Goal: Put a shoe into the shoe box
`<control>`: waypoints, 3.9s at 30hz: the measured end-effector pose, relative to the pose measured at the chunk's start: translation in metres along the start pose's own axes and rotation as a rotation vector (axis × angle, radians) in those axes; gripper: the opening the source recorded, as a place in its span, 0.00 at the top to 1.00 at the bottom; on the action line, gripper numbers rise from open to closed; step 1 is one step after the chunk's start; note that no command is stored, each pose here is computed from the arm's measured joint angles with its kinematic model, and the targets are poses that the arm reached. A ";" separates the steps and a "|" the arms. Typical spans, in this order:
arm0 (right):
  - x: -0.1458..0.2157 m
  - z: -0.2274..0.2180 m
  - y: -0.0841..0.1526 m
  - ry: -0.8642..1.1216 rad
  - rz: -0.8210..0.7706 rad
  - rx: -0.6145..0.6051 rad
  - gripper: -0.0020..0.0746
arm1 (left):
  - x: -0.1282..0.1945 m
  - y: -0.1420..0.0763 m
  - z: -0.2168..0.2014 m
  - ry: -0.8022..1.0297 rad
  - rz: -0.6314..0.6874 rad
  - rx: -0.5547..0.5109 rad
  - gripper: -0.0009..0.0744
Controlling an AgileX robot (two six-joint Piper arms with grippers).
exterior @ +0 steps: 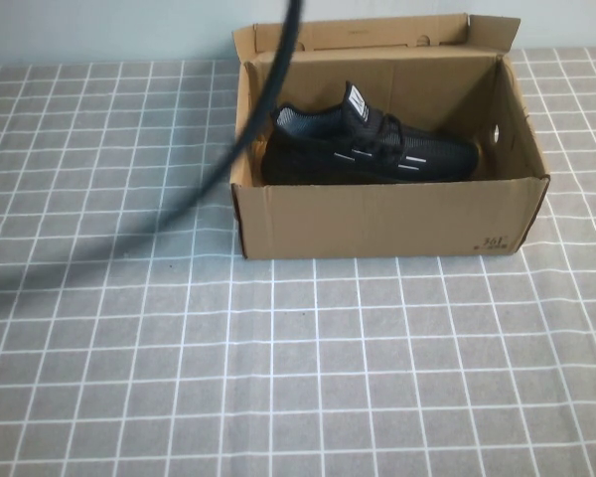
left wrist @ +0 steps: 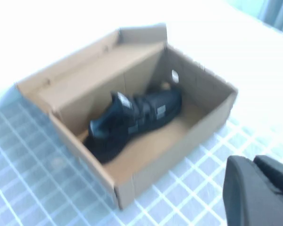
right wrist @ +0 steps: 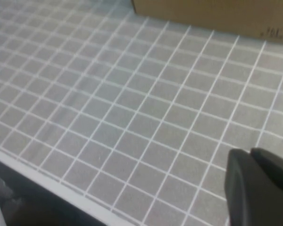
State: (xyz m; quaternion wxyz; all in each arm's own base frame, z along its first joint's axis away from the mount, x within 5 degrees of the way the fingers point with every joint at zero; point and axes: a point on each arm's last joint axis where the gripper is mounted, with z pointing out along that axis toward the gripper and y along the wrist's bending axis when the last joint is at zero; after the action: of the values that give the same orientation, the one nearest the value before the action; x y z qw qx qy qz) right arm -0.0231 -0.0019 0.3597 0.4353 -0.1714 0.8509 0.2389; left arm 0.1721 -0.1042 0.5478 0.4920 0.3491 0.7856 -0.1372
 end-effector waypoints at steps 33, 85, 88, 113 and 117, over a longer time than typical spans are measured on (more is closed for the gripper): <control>0.015 0.090 -0.006 -0.260 0.009 -0.169 0.99 | 0.379 -0.074 0.054 -0.267 -0.063 -0.230 0.99; 0.108 0.151 -0.074 -0.371 0.060 0.428 0.99 | 0.383 -0.076 0.055 -0.212 -0.065 -0.205 0.99; 0.109 0.152 -0.074 -0.360 0.074 0.419 0.99 | 0.383 -0.076 0.055 -0.212 -0.065 -0.205 0.99; 0.109 0.152 -0.073 -0.362 0.096 0.405 0.99 | 0.383 -0.075 0.055 -0.215 -0.049 -0.216 0.99; 0.109 0.152 -0.073 -0.361 0.097 0.404 0.99 | 0.383 -0.072 0.049 -0.263 -0.074 -0.300 0.99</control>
State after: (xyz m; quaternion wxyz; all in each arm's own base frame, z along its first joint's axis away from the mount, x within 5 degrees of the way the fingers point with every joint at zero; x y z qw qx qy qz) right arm 0.0522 0.0131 0.1737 0.5931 0.0054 0.7973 0.1116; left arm 0.0518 -0.0249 0.1824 0.6315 0.2219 0.7385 -0.0813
